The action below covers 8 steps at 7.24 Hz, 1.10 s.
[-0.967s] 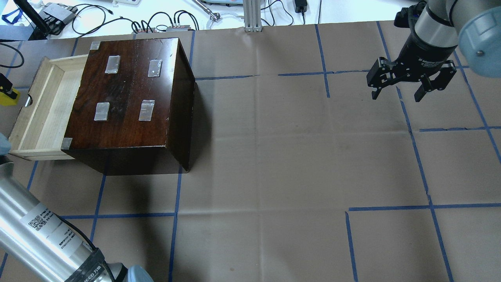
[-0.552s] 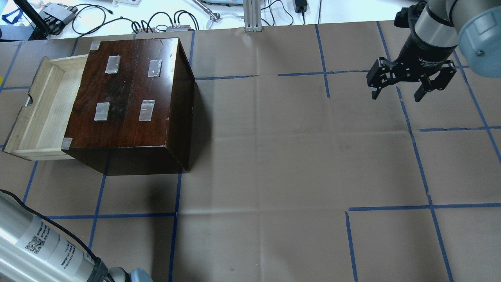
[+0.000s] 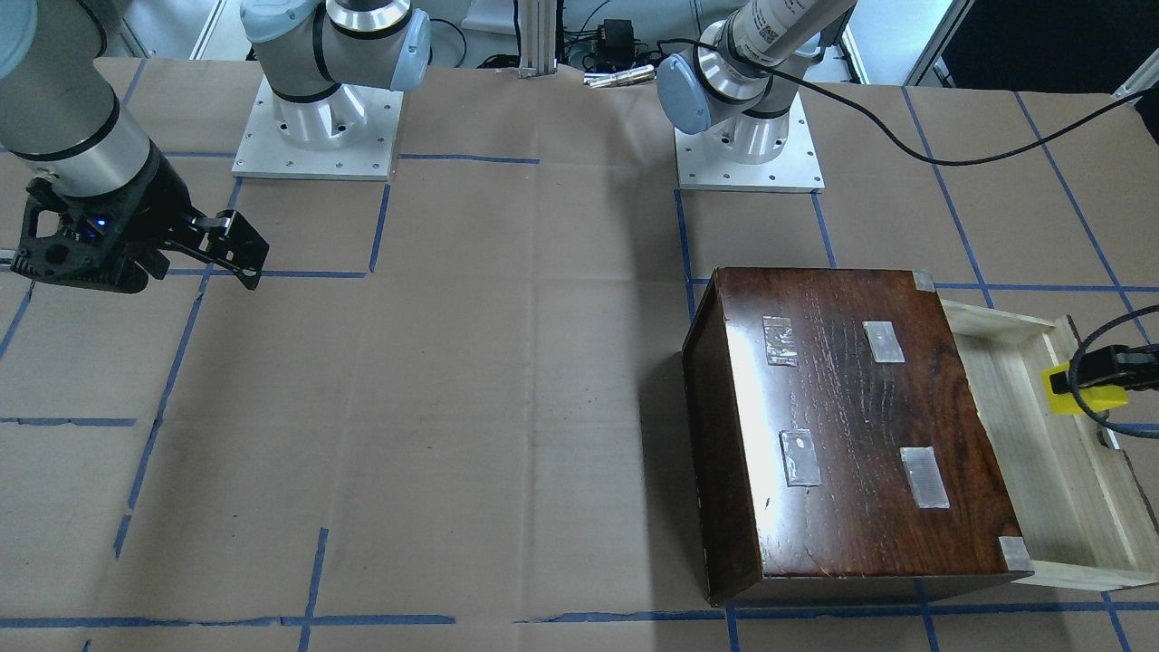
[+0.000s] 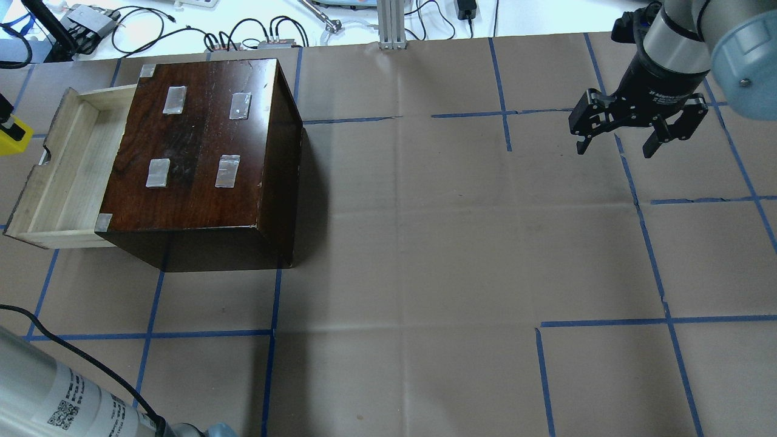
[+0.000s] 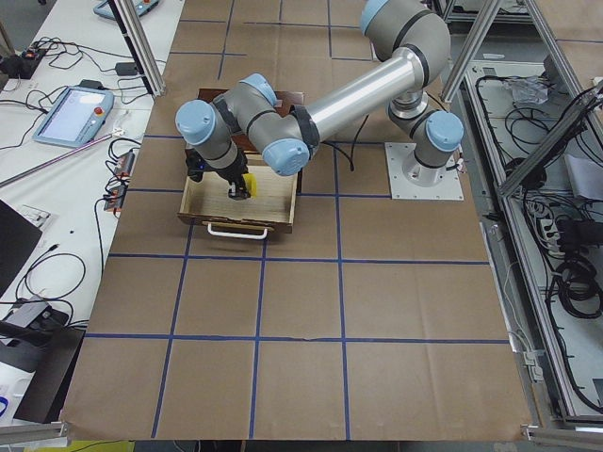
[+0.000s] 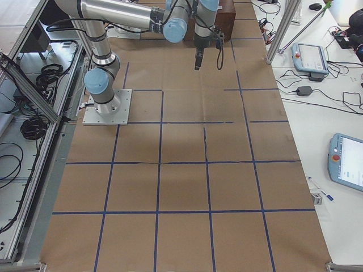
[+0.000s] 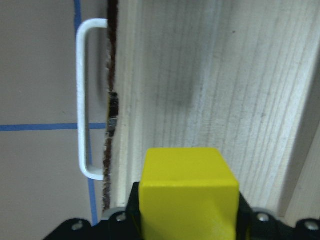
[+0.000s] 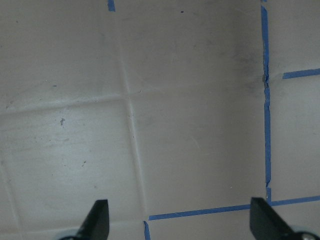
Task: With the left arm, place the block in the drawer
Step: 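Lower the yellow cube into the open drawer and open the left gripper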
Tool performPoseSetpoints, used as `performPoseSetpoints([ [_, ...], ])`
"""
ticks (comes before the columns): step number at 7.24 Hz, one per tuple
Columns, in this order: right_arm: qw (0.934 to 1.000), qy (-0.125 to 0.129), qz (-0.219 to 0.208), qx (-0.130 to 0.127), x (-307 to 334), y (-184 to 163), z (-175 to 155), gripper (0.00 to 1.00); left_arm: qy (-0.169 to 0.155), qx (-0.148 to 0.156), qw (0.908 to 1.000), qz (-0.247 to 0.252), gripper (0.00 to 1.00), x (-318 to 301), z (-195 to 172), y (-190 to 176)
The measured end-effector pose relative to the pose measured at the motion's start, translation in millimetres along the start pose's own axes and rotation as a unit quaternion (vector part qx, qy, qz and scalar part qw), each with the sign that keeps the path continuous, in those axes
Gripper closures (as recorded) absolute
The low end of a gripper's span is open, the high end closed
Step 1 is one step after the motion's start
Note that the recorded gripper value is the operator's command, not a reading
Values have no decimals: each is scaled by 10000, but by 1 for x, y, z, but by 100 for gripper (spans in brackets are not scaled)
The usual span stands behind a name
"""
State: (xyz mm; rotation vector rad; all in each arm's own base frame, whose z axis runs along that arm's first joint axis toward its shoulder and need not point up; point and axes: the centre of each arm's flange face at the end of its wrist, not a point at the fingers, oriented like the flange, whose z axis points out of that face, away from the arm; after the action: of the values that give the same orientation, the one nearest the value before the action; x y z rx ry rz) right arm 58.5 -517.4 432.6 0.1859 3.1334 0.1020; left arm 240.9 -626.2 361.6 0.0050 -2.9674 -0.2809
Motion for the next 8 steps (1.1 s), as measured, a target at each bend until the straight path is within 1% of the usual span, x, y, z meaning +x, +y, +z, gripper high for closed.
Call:
performPoseSetpoints([
  [2,10000,0,-2,-1,0,0,0,0,-24,-22,10000,-31,100,15,28,-11],
  [6,10000,0,-1,0,0,0,0,0,-9,-103,9999,30,98,30,53,-29],
  [7,10000,0,1,-2,0,0,0,0,0,-116,9999,33,92,29,56,-31],
  [8,10000,0,-1,-2,0,0,0,0,5,-122,9999,34,67,29,57,-31],
])
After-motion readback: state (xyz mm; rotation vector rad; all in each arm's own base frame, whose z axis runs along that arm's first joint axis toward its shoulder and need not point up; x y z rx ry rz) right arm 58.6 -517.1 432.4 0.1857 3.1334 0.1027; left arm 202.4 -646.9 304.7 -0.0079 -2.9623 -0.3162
